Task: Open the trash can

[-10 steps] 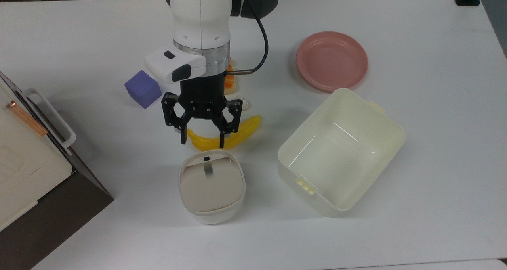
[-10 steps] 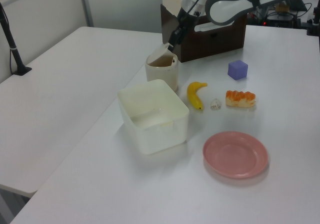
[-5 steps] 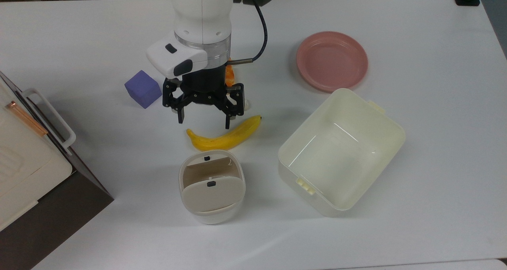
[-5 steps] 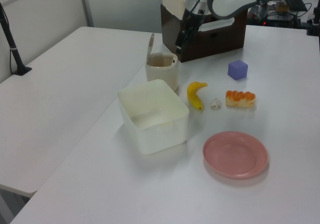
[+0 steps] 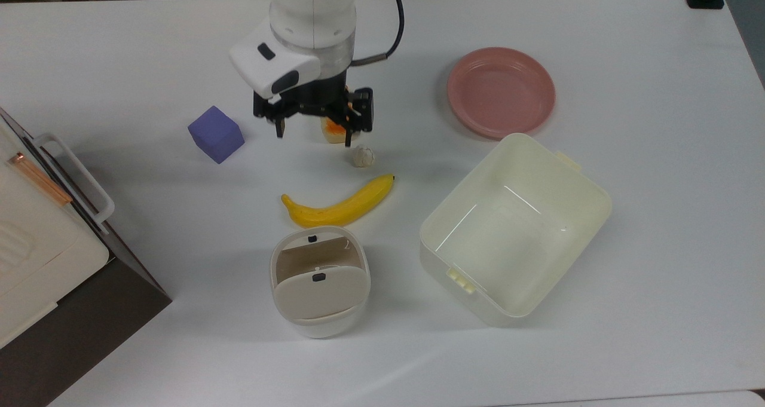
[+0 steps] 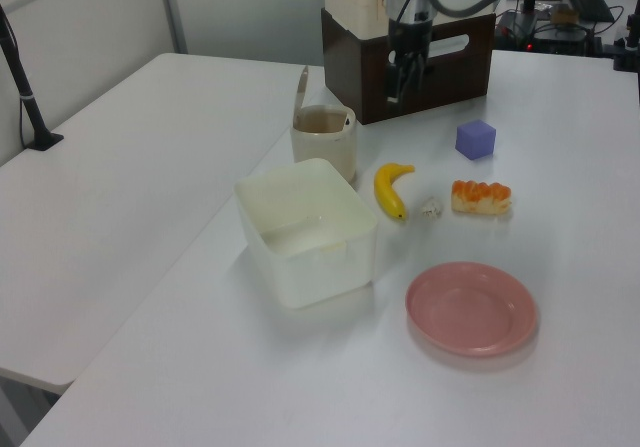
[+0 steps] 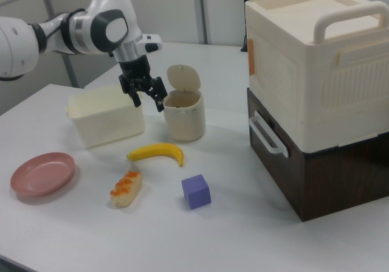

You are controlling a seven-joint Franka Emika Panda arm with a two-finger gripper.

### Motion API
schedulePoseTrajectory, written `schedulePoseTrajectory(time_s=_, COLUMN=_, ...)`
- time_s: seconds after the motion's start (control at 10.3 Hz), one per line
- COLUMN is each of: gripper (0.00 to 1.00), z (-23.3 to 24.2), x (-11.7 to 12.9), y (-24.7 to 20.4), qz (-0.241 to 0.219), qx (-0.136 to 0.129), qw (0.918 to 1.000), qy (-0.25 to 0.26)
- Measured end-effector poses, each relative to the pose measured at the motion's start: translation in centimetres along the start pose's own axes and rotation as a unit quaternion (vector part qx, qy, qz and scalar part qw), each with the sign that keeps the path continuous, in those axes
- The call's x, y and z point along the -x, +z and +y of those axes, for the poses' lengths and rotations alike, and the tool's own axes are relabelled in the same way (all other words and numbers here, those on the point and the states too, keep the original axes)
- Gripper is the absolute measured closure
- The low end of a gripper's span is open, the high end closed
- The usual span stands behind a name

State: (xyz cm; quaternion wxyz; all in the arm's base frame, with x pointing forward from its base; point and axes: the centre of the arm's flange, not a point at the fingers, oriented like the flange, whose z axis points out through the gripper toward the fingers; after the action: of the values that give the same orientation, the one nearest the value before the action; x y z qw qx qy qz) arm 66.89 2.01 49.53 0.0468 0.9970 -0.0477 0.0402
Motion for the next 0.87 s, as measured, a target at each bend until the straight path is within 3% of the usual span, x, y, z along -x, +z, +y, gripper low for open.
schedulePoseTrajectory(time_s=0.29, gripper=0.0, z=-0.1, x=1.3, y=-1.1, qz=-0.031, qx=0.005, qw=0.9995, qy=-0.003)
schedulePoseTrajectory(time_s=0.87, gripper=0.0, z=-0.1, x=2.8, y=-4.6, qz=-0.031, qx=-0.003, qw=0.9995, qy=-0.003)
